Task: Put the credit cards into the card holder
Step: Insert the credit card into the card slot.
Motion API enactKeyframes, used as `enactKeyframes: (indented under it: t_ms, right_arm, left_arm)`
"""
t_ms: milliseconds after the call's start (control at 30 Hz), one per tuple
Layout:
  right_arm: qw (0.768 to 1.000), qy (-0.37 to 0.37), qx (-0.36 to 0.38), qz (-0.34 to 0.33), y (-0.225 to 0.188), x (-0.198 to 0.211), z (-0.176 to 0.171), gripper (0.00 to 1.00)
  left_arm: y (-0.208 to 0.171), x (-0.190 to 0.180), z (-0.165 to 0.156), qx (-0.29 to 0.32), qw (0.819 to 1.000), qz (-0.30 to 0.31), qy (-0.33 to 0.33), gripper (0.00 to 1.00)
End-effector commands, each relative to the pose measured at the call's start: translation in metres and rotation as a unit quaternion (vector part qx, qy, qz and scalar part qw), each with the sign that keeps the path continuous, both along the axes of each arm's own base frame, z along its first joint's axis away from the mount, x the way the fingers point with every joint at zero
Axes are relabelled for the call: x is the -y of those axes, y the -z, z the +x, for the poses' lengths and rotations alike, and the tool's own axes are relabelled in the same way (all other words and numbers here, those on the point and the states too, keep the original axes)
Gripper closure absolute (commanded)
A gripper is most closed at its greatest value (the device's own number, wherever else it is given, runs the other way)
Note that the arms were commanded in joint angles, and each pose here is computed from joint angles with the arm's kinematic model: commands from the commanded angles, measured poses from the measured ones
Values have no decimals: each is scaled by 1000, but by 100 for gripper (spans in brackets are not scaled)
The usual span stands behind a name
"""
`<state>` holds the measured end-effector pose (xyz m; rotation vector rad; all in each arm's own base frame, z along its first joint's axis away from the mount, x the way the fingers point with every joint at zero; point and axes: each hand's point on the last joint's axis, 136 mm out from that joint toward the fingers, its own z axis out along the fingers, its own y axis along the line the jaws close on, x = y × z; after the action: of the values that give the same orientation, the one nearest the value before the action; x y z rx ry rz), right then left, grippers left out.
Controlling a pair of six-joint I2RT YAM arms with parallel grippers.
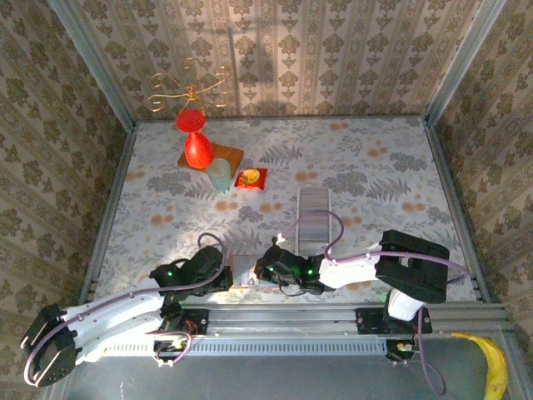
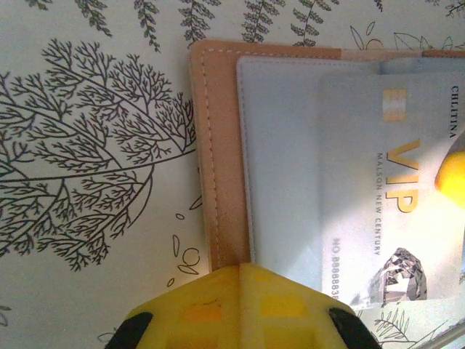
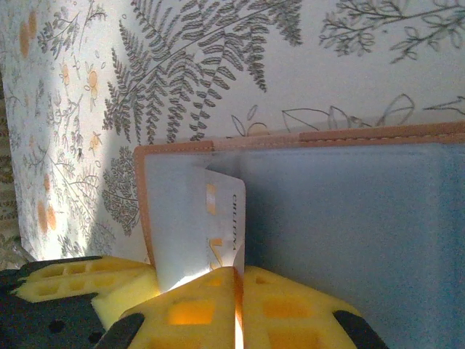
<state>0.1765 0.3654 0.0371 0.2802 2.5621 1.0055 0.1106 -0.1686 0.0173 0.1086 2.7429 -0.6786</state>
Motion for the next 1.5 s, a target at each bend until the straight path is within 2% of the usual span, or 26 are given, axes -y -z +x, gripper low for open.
enactKeyframes:
  t_ms: [0,300,533,700,800,1167,1367,1467]
  right_arm:
    - [999,-26,-10,-32,12,-2,-9,92]
    - [998,-47,-5,-48,10,-13,-10,90]
    - [993,-60,7,-99,14,-4,-9,78]
    - [991,-63,9,-118,16,3,-10,80]
    - [991,-66,9,-114,16,-2,-11,86]
    - [993,-83,4,-82,12,-27,-11,88]
    - [992,-83,20,-91,3,-21,-8,83]
    - [989,-84,34,-121,-2,-9,-6,75]
  left_arm:
    - [7,-4,-3,-8,1000,12,-5,100]
    - [7,-1,-3,-8,1000,4,-6,100]
    - [7,0,-4,-8,1000,2,-4,100]
    - [7,1,-4,-8,1000,-2,-5,100]
    - [7,2,-4,-8,1000,-4,-5,100]
    - [5,7,-5,-11,1000,-11,-5,100]
    - [4,11,-5,-10,1000,-18,-5,100]
    - [4,11,-4,-11,1000,-16,-6,100]
